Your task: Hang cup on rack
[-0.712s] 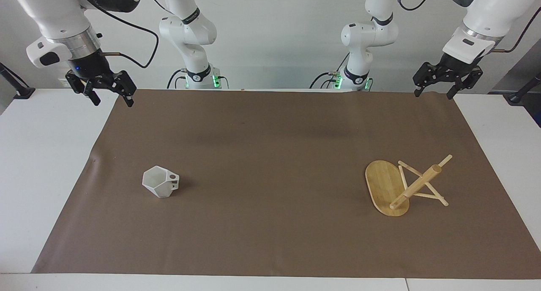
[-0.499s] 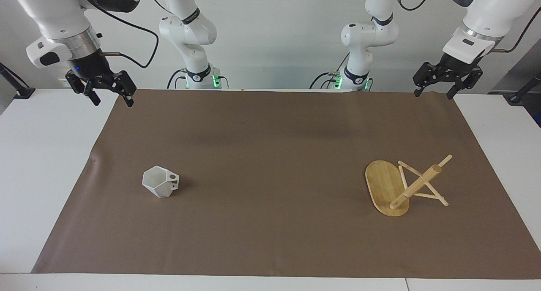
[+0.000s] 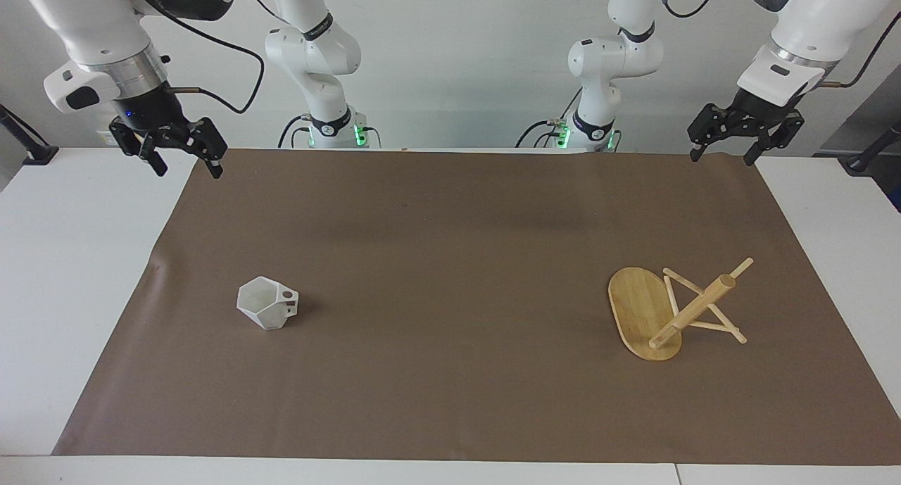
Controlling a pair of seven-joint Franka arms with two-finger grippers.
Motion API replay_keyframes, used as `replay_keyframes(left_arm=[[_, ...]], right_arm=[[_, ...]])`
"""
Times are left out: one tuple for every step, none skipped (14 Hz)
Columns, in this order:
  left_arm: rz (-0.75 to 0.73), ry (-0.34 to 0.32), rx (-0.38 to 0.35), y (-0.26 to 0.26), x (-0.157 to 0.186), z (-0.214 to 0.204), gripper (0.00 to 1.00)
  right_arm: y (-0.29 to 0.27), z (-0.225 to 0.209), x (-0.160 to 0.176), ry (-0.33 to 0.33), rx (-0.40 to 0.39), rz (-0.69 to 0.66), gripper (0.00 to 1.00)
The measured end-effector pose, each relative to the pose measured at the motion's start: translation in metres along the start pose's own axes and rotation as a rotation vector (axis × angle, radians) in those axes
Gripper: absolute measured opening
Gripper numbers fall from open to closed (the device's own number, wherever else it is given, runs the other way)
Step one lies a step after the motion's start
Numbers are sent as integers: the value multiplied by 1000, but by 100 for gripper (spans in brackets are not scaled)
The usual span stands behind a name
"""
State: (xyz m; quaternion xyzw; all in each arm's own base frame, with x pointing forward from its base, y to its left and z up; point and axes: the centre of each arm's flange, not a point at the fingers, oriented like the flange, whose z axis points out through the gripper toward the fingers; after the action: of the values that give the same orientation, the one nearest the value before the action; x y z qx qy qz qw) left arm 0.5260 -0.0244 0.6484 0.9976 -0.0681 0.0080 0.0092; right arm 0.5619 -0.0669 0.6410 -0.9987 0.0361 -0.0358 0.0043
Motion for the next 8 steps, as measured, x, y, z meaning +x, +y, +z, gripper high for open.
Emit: replay_keyframes(left_arm=[[0,0,0,0,0,0,100],[0,0,0,0,0,0,100],[0,0,0,0,0,0,100],[0,0,0,0,0,0,100],[0,0,0,0,0,0,100],[0,0,0,0,0,0,100],[0,0,0,0,0,0,100],[0,0,0,0,0,0,100]], right_arm=[[0,0,0,2,0,0,100],[0,0,0,3,0,0,100],[0,0,0,3,0,0,100],[0,0,0,3,0,0,100],[0,0,0,3,0,0,100],[0,0,0,3,0,-1,100],[-2,0,0,3,0,-4,100],[-5,0,0,2,1,-8,100]])
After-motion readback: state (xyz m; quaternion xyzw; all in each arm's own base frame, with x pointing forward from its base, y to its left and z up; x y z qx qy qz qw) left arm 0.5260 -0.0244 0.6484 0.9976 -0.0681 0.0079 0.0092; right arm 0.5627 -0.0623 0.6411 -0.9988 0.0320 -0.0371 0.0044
